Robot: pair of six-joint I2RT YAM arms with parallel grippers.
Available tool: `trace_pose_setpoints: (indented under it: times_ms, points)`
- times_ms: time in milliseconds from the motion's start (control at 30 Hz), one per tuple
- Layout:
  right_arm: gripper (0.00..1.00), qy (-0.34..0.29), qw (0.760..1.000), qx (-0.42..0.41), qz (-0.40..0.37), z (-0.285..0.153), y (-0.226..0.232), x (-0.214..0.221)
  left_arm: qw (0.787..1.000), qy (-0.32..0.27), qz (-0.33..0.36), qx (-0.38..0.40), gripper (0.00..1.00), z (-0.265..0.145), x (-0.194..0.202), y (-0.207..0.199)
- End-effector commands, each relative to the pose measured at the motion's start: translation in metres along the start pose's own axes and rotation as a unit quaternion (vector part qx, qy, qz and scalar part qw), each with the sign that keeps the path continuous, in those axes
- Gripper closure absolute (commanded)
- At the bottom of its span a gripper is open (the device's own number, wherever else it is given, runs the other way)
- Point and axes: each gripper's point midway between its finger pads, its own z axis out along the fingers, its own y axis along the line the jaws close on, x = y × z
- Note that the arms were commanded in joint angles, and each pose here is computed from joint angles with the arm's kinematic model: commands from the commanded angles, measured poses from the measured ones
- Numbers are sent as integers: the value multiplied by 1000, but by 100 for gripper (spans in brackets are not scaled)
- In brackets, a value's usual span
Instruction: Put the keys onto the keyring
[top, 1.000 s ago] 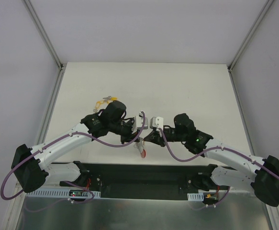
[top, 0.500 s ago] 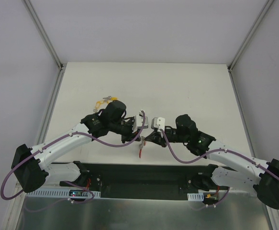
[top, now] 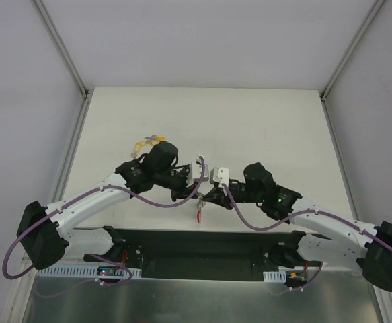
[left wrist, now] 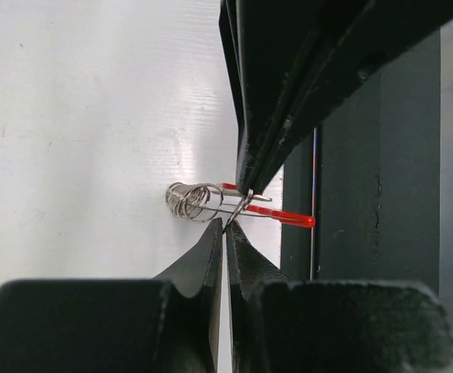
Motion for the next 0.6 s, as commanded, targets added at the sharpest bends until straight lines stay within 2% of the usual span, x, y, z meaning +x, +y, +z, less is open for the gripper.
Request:
trace_pose_setpoints:
  times_ms: [0,167,433,567]
  points:
    - [99,-49,998,-23,-27,6,8,-48,1000,-20,20,11,100,7,-12,-2]
    - [99,-41,999,-21,-22,12,4,-54,1000,-8,25,3,100,11,-12,-1]
    - [98,-25,999,28,0,10,-12,-52,999,-1,-14,-31,100,7,-9,5]
    - [84,-25,999,37,17,5,-11,-53,999,0,-23,-47,100,7,-6,10]
